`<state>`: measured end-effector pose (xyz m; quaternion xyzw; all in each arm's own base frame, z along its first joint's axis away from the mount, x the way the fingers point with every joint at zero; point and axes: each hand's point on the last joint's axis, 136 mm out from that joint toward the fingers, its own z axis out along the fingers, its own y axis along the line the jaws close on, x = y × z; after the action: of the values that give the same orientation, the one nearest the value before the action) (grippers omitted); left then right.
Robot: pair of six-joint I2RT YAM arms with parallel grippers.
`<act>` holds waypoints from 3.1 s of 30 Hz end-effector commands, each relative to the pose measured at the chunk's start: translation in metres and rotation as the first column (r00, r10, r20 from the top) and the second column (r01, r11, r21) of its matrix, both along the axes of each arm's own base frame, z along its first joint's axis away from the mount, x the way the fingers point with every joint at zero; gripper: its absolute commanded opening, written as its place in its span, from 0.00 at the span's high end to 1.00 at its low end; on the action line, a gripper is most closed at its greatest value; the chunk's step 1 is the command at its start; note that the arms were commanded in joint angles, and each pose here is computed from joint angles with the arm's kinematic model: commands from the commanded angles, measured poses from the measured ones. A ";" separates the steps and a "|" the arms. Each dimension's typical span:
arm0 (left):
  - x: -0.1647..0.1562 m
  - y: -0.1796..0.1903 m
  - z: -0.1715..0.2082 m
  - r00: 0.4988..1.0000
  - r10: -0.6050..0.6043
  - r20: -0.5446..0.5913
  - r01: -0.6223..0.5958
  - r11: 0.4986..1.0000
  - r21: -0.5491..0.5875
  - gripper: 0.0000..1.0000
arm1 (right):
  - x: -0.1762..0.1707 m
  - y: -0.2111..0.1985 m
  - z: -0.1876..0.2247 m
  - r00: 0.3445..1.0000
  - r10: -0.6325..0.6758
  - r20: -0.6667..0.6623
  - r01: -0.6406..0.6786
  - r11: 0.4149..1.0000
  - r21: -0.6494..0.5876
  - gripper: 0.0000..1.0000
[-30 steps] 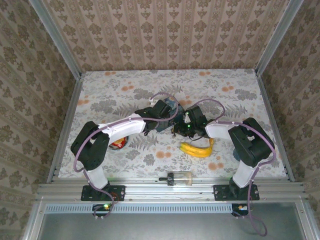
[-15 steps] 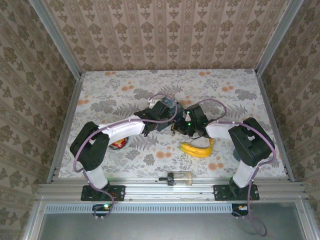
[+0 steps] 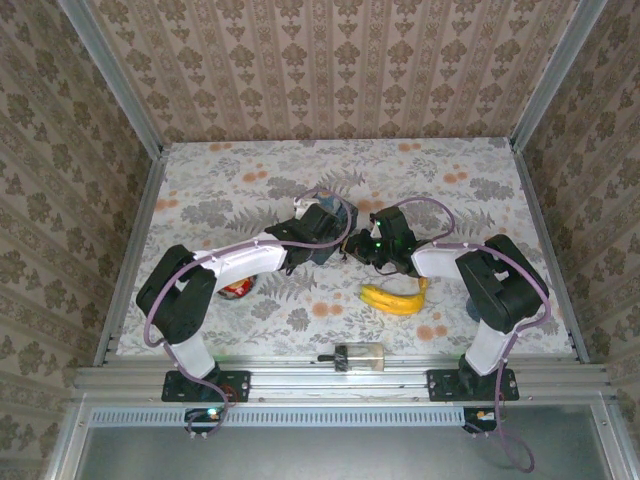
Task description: Unlock a padlock with a key
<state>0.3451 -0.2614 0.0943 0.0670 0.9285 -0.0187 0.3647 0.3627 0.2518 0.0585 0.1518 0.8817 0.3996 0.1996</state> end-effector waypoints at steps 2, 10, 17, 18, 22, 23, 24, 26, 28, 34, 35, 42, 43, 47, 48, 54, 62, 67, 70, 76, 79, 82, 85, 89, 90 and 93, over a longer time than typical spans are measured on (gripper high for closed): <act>-0.035 0.036 -0.049 0.982 0.007 -0.188 0.021 0.989 0.147 0.08 | 0.009 -0.013 0.000 0.997 -0.067 0.033 0.067 0.997 -0.026 1.00; -0.035 0.040 -0.052 0.978 0.029 -0.204 -0.017 0.998 0.064 0.29 | 0.004 -0.023 -0.006 0.994 -0.106 0.035 0.108 0.993 -0.052 1.00; -0.039 0.038 -0.061 0.972 0.031 -0.231 -0.022 0.999 0.040 0.31 | 0.009 -0.022 -0.007 0.989 -0.139 0.040 0.140 0.990 -0.019 1.00; -0.039 0.038 -0.061 0.972 0.032 -0.231 -0.024 0.999 0.040 0.32 | 0.008 -0.022 -0.007 0.990 -0.138 0.042 0.139 0.990 -0.024 1.00; -0.038 0.040 -0.061 0.972 0.036 -0.230 -0.027 0.999 0.040 0.33 | 0.003 -0.022 -0.011 0.991 -0.131 0.034 0.132 0.989 -0.059 1.00; -0.037 0.039 -0.061 0.973 0.033 -0.228 -0.025 0.999 0.035 0.34 | 0.002 -0.023 -0.012 0.990 -0.134 0.034 0.136 0.989 -0.066 1.00; -0.036 0.038 -0.059 0.974 0.030 -0.224 -0.024 0.999 0.029 0.35 | 0.001 -0.025 -0.013 0.990 -0.140 0.031 0.142 0.987 -0.069 1.00; -0.035 0.035 -0.058 0.975 0.024 -0.221 -0.021 1.000 0.015 0.36 | -0.001 -0.029 -0.015 0.987 -0.155 0.030 0.157 0.985 -0.078 1.00; -0.035 0.033 -0.059 0.974 0.019 -0.225 -0.018 1.000 0.008 0.37 | -0.001 -0.033 -0.017 0.985 -0.169 0.030 0.171 0.981 -0.091 1.00; -0.043 0.038 -0.067 0.969 0.028 -0.244 -0.027 1.000 0.007 0.37 | 0.004 -0.037 -0.018 0.978 -0.205 0.047 0.208 0.974 -0.090 1.00; -0.044 0.039 -0.068 0.969 0.030 -0.246 -0.029 1.000 0.007 0.38 | 0.006 -0.037 -0.018 0.977 -0.209 0.052 0.213 0.973 -0.088 1.00; -0.049 0.037 -0.075 0.964 0.025 -0.263 -0.031 0.999 -0.017 0.39 | 0.016 -0.042 -0.017 0.960 -0.266 0.083 0.273 0.959 -0.082 1.00; -0.049 0.037 -0.076 0.964 0.026 -0.265 -0.032 0.999 -0.018 0.39 | 0.018 -0.041 -0.017 0.960 -0.269 0.084 0.275 0.959 -0.072 1.00; -0.051 0.036 -0.080 0.960 0.026 -0.277 -0.032 0.999 -0.017 0.40 | 0.025 -0.036 -0.019 0.959 -0.272 0.078 0.276 0.960 -0.049 1.00; -0.051 0.036 -0.081 0.960 0.024 -0.279 -0.031 0.999 -0.018 0.40 | 0.025 -0.035 -0.019 0.959 -0.274 0.078 0.278 0.959 -0.048 1.00; -0.053 0.039 -0.078 0.962 0.028 -0.273 -0.033 0.999 -0.012 0.41 | 0.029 -0.043 -0.021 0.950 -0.301 0.082 0.305 0.952 -0.038 1.00; -0.055 0.041 -0.080 0.960 0.029 -0.277 -0.033 0.999 -0.009 0.41 | 0.039 -0.048 -0.017 0.939 -0.332 0.089 0.333 0.943 -0.003 1.00; -0.057 0.041 -0.081 0.959 0.029 -0.282 -0.033 0.999 -0.011 0.42 | 0.039 -0.051 -0.020 0.935 -0.345 0.089 0.346 0.938 0.001 1.00; -0.057 0.042 -0.080 0.960 0.030 -0.280 -0.035 0.999 -0.012 0.42 | 0.038 -0.055 -0.021 0.930 -0.357 0.088 0.358 0.934 0.001 1.00; -0.059 0.043 -0.081 0.959 0.035 -0.281 -0.041 0.999 -0.015 0.42 | 0.039 -0.060 -0.022 0.925 -0.370 0.090 0.371 0.929 0.011 1.00; -0.059 0.044 -0.081 0.959 0.039 -0.282 -0.045 0.999 -0.016 0.42 | 0.039 -0.063 -0.022 0.921 -0.379 0.094 0.379 0.925 0.012 1.00; -0.060 0.045 -0.081 0.959 0.041 -0.282 -0.047 0.999 -0.015 0.43 | 0.040 -0.071 -0.020 0.913 -0.396 0.102 0.396 0.918 0.016 1.00; -0.060 0.046 -0.081 0.960 0.044 -0.278 -0.049 0.999 -0.012 0.44 | 0.039 -0.076 -0.016 0.908 -0.403 0.117 0.404 0.915 0.009 1.00; -0.060 0.045 -0.082 0.959 0.042 -0.279 -0.049 0.999 -0.017 0.45 | 0.036 -0.082 -0.015 0.900 -0.418 0.120 0.421 0.907 0.002 1.00; -0.060 0.044 -0.082 0.960 0.041 -0.278 -0.049 0.999 -0.021 0.45 | 0.037 -0.082 -0.015 0.899 -0.422 0.120 0.424 0.906 0.010 1.00; -0.059 0.041 -0.082 0.959 0.035 -0.280 -0.045 0.999 -0.030 0.45 | 0.040 -0.079 -0.015 0.895 -0.432 0.111 0.430 0.902 0.042 1.00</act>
<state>0.3381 -0.2726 0.0854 0.0131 0.9218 -0.1527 0.3560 0.3844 0.2100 0.0445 0.2582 0.8329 0.3973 0.2860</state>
